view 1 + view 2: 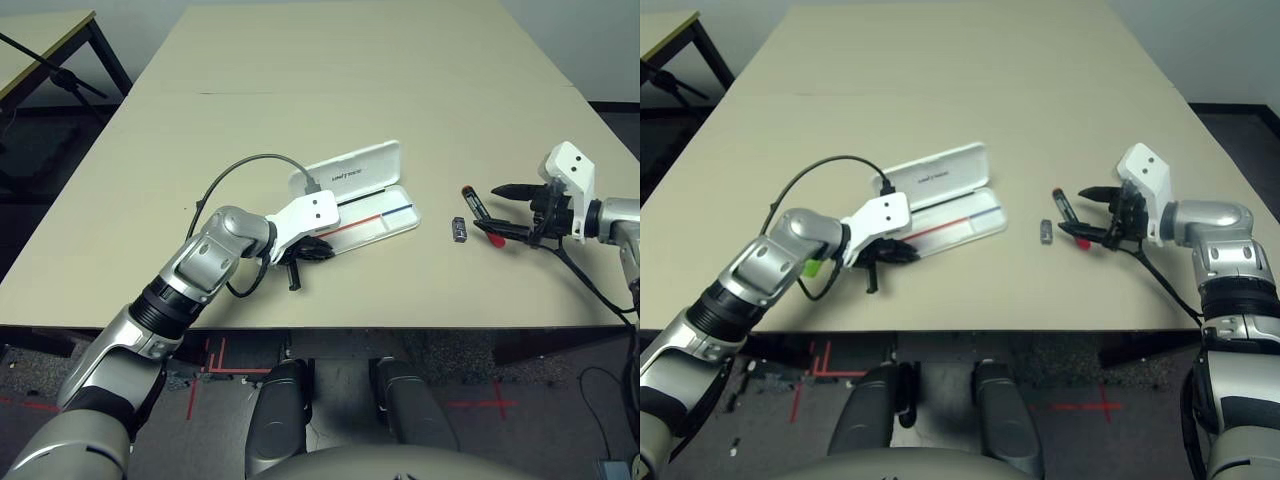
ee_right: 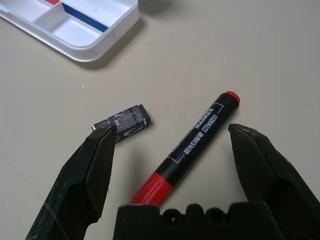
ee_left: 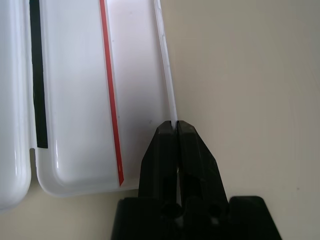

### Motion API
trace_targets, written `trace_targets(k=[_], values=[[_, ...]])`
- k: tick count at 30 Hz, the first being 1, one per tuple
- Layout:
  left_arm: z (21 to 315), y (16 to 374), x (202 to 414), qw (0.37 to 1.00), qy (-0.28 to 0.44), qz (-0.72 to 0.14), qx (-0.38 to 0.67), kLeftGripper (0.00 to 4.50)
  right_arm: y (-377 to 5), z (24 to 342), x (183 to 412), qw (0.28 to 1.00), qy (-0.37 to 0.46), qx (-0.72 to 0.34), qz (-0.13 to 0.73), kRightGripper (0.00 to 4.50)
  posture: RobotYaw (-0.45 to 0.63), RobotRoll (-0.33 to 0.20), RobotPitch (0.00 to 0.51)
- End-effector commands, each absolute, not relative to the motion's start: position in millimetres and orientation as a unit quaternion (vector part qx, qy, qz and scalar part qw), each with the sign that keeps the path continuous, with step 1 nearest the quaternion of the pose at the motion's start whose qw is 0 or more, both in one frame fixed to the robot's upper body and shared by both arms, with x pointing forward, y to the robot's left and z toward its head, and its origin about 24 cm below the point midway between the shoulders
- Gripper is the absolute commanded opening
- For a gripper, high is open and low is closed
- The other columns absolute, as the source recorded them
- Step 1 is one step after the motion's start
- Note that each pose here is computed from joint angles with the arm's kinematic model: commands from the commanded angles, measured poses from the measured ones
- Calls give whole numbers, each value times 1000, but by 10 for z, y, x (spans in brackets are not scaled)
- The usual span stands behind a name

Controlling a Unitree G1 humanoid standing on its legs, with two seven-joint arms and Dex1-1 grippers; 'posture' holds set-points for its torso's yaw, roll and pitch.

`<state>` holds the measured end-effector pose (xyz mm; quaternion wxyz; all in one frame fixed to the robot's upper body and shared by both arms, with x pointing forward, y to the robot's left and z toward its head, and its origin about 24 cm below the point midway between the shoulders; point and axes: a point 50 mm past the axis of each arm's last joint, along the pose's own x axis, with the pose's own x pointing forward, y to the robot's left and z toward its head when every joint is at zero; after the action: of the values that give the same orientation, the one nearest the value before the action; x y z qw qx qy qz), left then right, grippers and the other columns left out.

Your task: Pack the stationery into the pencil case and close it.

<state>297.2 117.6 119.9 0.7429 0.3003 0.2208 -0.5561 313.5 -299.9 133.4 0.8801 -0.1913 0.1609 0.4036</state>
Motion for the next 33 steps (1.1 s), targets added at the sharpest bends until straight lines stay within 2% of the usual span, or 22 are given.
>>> trace_targets(k=[1,10,31,33], values=[[1220,1195,2974,723,217,-567,330,14,-2983,1313,3127,877,162,-196,408,4500,-47,0,134],[1266,1243,2796,658,177,-621,387,14,-2962,1276,3152,875,164,-197,410,4500,-29,0,139],[1209,1296,2740,660,186,-612,394,14,-2915,1257,3209,869,163,-207,418,4500,-7,0,139],[1219,1300,2738,663,183,-610,394,532,-2910,1256,3214,869,163,-207,418,4500,-5,0,138]])
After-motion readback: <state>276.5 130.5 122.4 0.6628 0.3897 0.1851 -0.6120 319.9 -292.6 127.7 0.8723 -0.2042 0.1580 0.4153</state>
